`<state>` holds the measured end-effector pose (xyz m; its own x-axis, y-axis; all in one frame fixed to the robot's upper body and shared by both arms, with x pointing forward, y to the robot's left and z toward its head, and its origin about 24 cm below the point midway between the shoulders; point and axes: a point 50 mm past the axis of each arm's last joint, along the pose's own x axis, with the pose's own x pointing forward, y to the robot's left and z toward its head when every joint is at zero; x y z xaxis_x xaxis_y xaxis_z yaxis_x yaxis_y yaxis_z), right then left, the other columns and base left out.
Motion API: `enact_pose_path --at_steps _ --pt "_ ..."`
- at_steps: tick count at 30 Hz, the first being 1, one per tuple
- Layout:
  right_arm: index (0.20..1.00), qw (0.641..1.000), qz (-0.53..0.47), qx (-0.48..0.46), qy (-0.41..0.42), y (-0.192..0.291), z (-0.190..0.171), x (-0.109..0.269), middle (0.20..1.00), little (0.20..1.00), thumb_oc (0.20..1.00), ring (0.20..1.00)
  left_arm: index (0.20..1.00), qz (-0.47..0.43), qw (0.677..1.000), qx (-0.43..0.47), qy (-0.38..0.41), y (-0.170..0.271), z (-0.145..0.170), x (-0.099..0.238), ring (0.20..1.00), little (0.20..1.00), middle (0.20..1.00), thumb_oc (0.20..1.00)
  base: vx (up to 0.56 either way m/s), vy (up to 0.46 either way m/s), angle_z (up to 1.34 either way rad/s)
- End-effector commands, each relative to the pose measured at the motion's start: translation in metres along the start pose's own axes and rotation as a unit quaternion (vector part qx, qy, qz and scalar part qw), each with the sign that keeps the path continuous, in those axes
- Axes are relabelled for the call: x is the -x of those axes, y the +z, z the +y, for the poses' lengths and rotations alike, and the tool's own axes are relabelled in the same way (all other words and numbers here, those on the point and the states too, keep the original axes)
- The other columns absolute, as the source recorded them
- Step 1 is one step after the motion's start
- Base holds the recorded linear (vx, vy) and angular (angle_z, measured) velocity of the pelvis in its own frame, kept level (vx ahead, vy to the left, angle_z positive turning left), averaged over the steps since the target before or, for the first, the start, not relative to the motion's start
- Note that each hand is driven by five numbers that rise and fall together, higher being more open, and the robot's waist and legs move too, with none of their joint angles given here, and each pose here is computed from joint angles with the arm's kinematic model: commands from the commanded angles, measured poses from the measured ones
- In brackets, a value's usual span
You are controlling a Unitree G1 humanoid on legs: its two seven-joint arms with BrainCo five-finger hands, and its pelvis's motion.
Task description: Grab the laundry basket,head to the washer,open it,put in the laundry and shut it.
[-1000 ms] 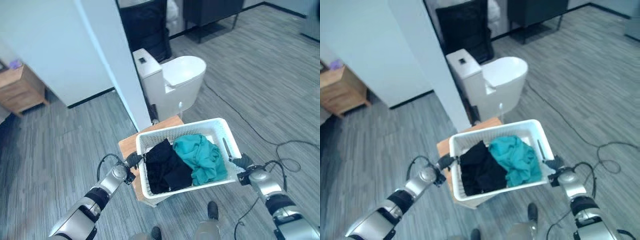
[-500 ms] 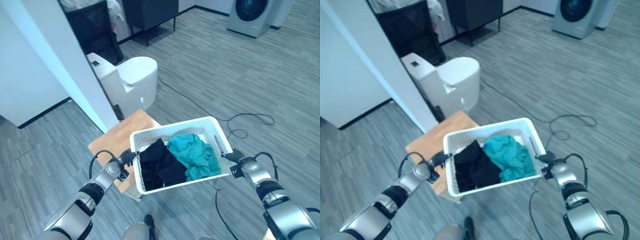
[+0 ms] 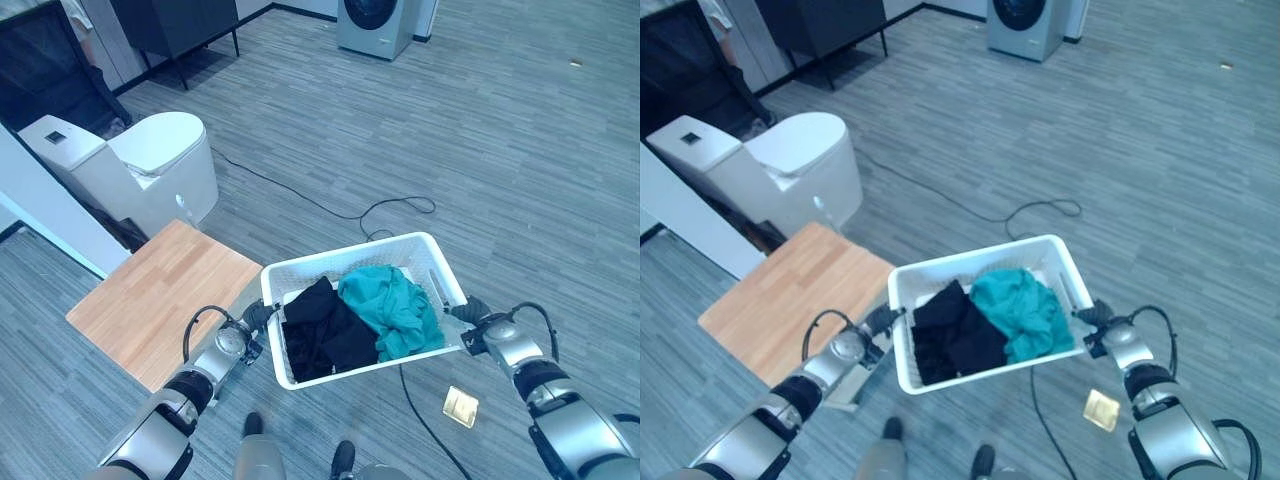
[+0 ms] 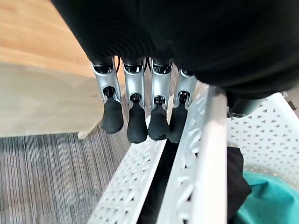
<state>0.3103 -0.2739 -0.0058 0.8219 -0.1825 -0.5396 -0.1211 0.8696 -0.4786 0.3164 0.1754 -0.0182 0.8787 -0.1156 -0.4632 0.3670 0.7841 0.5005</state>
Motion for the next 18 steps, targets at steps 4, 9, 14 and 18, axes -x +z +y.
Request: enact_pose_path --at_steps 4,9,14,18 --pt "0.200 0.989 -0.112 -0.057 -0.081 0.045 -0.059 0.012 0.200 0.200 0.200 0.200 0.200 -0.065 0.995 -0.010 0.074 0.043 0.046 -0.007 0.200 0.200 0.200 0.200 0.02 -0.032 0.09" --pt "0.200 0.988 -0.113 -0.058 -0.087 0.044 -0.062 0.013 0.200 0.200 0.200 0.200 0.200 -0.065 0.995 -0.013 0.075 0.046 0.044 -0.009 0.200 0.200 0.200 0.200 0.05 -0.051 -0.01" --pt "0.200 0.987 -0.117 -0.056 -0.091 0.043 -0.065 0.015 0.200 0.200 0.200 0.200 0.200 -0.064 0.995 -0.015 0.069 0.047 0.042 -0.010 0.200 0.200 0.200 0.200 0.04 -0.063 -0.01" --pt "0.200 0.985 -0.136 -0.058 -0.091 0.048 -0.066 0.019 0.200 0.200 0.200 0.200 0.200 -0.073 0.995 -0.015 0.064 0.053 0.042 -0.010 0.200 0.200 0.200 0.200 0.06 -0.118 0.02"
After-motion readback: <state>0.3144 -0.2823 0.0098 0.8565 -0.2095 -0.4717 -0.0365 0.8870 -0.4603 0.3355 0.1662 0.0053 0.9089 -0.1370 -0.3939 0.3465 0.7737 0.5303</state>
